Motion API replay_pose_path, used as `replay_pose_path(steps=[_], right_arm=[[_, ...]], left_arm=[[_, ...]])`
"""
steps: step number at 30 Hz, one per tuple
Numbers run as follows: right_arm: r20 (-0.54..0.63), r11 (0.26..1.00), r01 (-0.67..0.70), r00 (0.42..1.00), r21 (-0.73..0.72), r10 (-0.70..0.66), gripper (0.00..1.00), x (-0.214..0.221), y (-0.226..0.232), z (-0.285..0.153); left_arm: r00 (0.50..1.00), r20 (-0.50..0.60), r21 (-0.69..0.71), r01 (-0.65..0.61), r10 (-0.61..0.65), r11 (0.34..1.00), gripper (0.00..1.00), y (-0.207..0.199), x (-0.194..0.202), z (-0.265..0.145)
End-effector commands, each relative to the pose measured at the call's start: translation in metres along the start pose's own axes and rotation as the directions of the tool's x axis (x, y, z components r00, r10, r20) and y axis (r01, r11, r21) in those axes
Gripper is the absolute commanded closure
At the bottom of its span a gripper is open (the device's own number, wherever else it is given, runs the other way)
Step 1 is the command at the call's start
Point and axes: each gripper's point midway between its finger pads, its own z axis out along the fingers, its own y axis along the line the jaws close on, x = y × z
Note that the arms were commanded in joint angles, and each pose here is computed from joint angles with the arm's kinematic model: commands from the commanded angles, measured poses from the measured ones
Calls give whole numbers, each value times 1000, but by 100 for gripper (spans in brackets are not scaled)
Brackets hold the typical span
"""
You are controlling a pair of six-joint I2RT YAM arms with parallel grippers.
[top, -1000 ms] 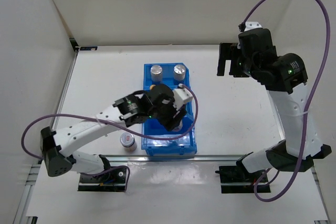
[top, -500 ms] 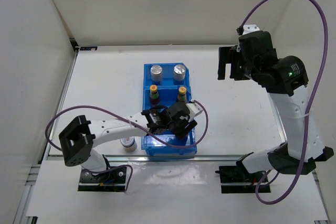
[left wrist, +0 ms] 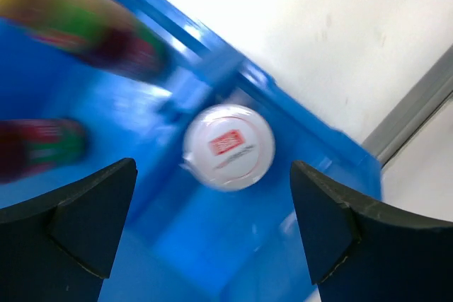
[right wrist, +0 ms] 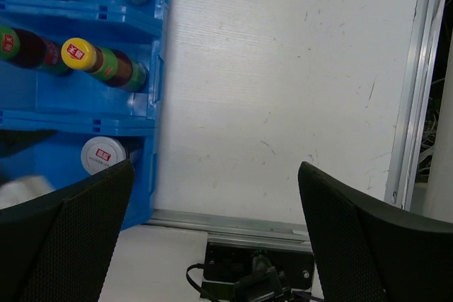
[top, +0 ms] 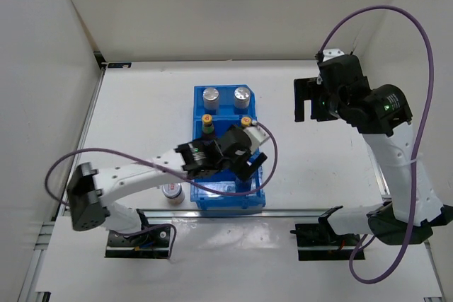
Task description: Organize the condiment bottles
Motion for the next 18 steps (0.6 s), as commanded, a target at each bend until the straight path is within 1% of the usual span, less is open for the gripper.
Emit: replay_pose_path(steps=[1,2,3,5,6,7,8,9,10,11,13,14,15,16,18], right_arm=[[-139,999,46,989,17,-43,0,37,-10,-8],[-154,999,49,987,10,-47,0,41,-9,-6],[-143,999,45,989,7,-44,0,38,-8,-5],[-148,999,44,988,-4,-44,0,39,-5,-3],[-148,999,44,988,-4,-44,0,39,-5,-3],[-169,999,48,984,-10,-49,0,42,-3,1],[-159,999,45,986,-12,-46,0,40,-2,2],[-159,999,45,986,-12,-46,0,40,-2,2],[-172,999,46,984,-21,-49,0,41,1,5],[-175,999,44,983,-30,-49,0,41,3,5],[-183,999,47,982,-28,-51,0,42,4,7],[-186,998,45,981,-38,-51,0,42,5,7],[-196,998,48,979,-36,-54,0,43,6,10],[-196,998,48,979,-36,-54,0,43,6,10],[-188,998,43,981,-47,-51,0,41,8,8]], left_arm=[[981,194,-135,34,-7,990,0,46,-60,-92],[977,211,-148,43,-11,988,0,52,-61,-107],[962,269,-171,88,-39,981,0,65,-66,-136],[968,246,-185,105,-57,977,0,74,-46,-157],[963,256,-209,139,-83,968,0,85,-30,-172],[958,247,-209,202,-148,957,0,87,-15,-176],[965,196,-238,220,-175,946,0,94,9,-179],[960,188,-230,250,-209,941,0,95,29,-183],[942,183,-227,320,-282,920,0,96,41,-183],[932,169,-222,354,-321,909,0,95,52,-182],[897,167,-247,440,-410,863,0,97,77,-176],[864,165,-255,504,-476,825,0,97,87,-172],[847,151,-281,531,-509,800,0,97,98,-166],[848,142,-296,529,-511,796,0,98,100,-164],[809,117,-362,575,-577,734,0,101,112,-158]])
